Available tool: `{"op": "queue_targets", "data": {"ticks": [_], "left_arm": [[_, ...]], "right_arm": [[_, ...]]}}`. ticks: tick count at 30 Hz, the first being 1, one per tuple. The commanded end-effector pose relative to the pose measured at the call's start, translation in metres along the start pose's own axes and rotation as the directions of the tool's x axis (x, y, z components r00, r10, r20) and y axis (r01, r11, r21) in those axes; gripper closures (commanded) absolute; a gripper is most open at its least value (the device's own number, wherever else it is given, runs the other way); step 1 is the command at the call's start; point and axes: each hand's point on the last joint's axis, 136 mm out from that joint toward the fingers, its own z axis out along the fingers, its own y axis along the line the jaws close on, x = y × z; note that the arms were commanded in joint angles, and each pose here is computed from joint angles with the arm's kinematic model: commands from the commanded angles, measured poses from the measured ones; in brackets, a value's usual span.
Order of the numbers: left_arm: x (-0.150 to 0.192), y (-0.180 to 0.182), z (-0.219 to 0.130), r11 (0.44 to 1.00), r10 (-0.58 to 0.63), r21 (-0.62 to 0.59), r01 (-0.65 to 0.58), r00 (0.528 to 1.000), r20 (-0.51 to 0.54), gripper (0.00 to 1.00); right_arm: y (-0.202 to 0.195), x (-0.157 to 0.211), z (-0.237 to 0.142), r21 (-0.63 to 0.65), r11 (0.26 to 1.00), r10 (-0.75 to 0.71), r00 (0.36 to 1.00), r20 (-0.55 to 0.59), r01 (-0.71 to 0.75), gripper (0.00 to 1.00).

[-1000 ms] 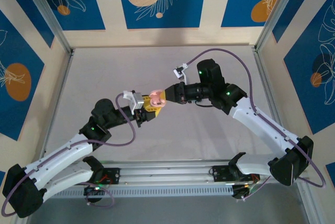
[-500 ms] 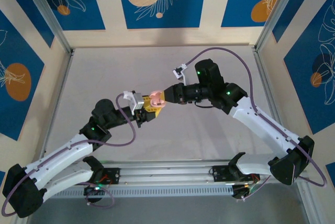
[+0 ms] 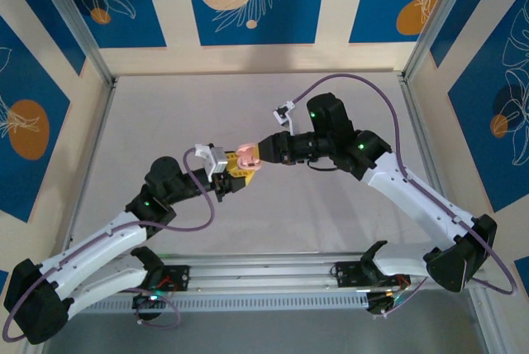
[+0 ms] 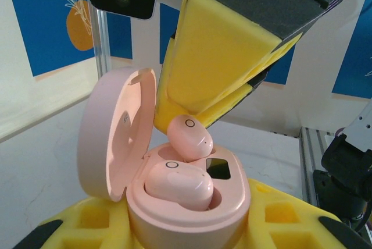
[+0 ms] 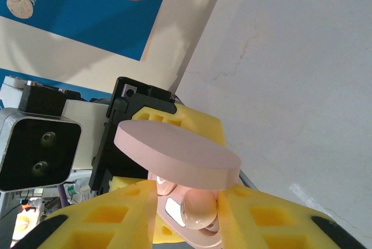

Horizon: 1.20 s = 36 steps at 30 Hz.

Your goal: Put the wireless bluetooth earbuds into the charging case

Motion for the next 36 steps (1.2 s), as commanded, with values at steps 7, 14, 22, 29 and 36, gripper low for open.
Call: {"op": "queue_targets", "data": {"ticks": [7,14,22,29,36], "left_arm": [[-0.019,-0.006,-0.002,0.999,0.041,0.021,-0.043,0.997,0.068,0.68],[-0.018,-0.004,-0.003,0.999,0.041,0.004,-0.042,0.997,0.064,0.68],[-0.018,-0.002,-0.003,0.999,0.042,-0.008,-0.042,0.997,0.063,0.68],[-0.019,0.000,-0.003,0.999,0.041,-0.019,-0.040,0.997,0.062,0.68],[-0.018,0.001,-0.002,0.999,0.036,-0.020,-0.035,0.998,0.057,0.68]], "right_arm": [[0.006,-0.003,-0.005,0.009,1.000,-0.017,1.000,0.015,0.016,0.60],[0.007,-0.003,-0.009,0.017,1.000,-0.018,0.999,0.027,0.018,0.56],[0.009,-0.002,-0.014,0.018,1.000,-0.024,0.999,0.038,0.023,0.54],[0.009,0.002,-0.017,0.021,1.000,-0.019,0.999,0.030,0.019,0.62],[0.008,0.003,-0.015,0.022,1.000,-0.012,1.000,0.024,0.012,0.74]]}}
